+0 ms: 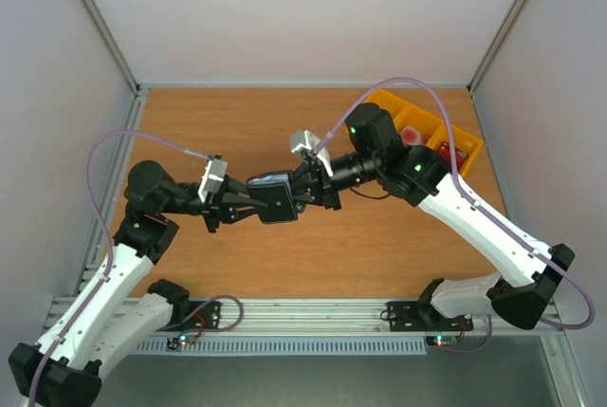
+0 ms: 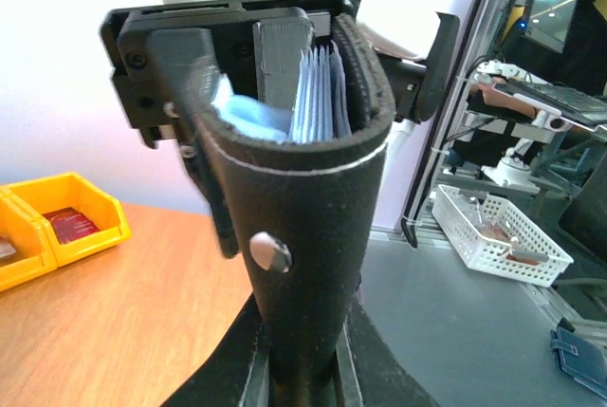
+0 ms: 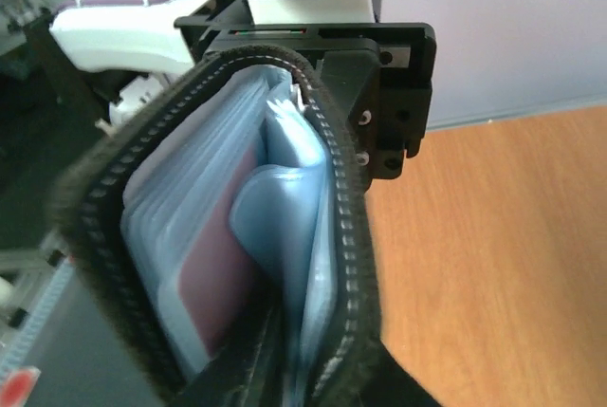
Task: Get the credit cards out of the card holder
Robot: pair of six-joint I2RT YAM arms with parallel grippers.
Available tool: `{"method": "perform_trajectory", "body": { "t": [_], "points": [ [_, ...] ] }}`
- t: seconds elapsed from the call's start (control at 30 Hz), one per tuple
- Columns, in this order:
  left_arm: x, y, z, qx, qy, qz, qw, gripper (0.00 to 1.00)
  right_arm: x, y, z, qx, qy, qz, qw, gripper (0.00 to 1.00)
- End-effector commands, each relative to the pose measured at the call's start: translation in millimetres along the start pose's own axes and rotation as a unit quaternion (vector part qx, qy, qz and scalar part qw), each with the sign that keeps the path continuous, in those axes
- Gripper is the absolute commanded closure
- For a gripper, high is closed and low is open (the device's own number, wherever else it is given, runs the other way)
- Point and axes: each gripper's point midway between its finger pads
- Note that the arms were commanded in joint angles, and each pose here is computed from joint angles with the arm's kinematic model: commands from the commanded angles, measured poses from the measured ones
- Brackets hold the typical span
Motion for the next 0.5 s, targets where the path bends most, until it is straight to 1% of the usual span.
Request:
{"method": "perform_trajectory", "body": {
  "t": [0.0,0.03,0.13,0.17,0.23,0.27,0.3,0.37,0.43,0.47],
  "points": [
    [-1.7,-14.4,11.2,0.019,-0.036,-0.033,0.999,1.00,-0.1,-11.6,8.3,-0.016,0.004,-0.024,1.000,0.94],
    [-1.9,-14.7,11.8,0.017,-0.038,-0.034,0.999,1.00,-1.3,-12.7,8.6,-0.017,0.006,-0.026,1.000,0.98],
    [-3.2,-16.7,18.2,0.004,-0.057,-0.046,0.997,1.00,-5.3,-12.4,2.7,-0.008,0.027,-0.024,0.999,0.99],
    [-4.2,-17.5,23.4,-0.002,-0.072,-0.052,0.996,0.91,-7.2,-11.0,-2.8,0.001,0.041,-0.022,0.999,0.99],
    [-7.8,-20.1,35.5,-0.013,-0.108,-0.070,0.992,0.46,-12.9,-6.5,-18.8,0.026,0.082,-0.016,0.996,0.99],
    [-9.6,-21.5,40.2,-0.014,-0.123,-0.078,0.989,0.32,-16.8,-4.1,-26.7,0.040,0.103,-0.014,0.994,0.99],
    [-11.0,-20.9,44.2,-0.014,-0.133,-0.083,0.988,0.28,-20.7,-1.3,-35.7,0.053,0.128,-0.011,0.990,0.99],
    [-13.2,-19.3,48.3,-0.009,-0.146,-0.088,0.985,0.24,-30.3,2.4,-49.8,0.080,0.174,-0.008,0.982,0.99],
    [-15.3,-15.7,54.3,-0.016,-0.159,-0.092,0.983,0.14,-36.8,0.6,-54.7,0.099,0.196,-0.009,0.976,0.99],
    [-16.0,-14.0,56.9,-0.019,-0.164,-0.093,0.982,0.11,-39.6,0.1,-58.1,0.111,0.209,-0.009,0.971,0.99]
  ]
}}
Point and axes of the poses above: each gripper's point midway between its finger pads, its own x axis out along the fingers, its own z axis along the line the jaws close on, y = z × x, and after that the axes turned 10 degrees about -x, right-handed
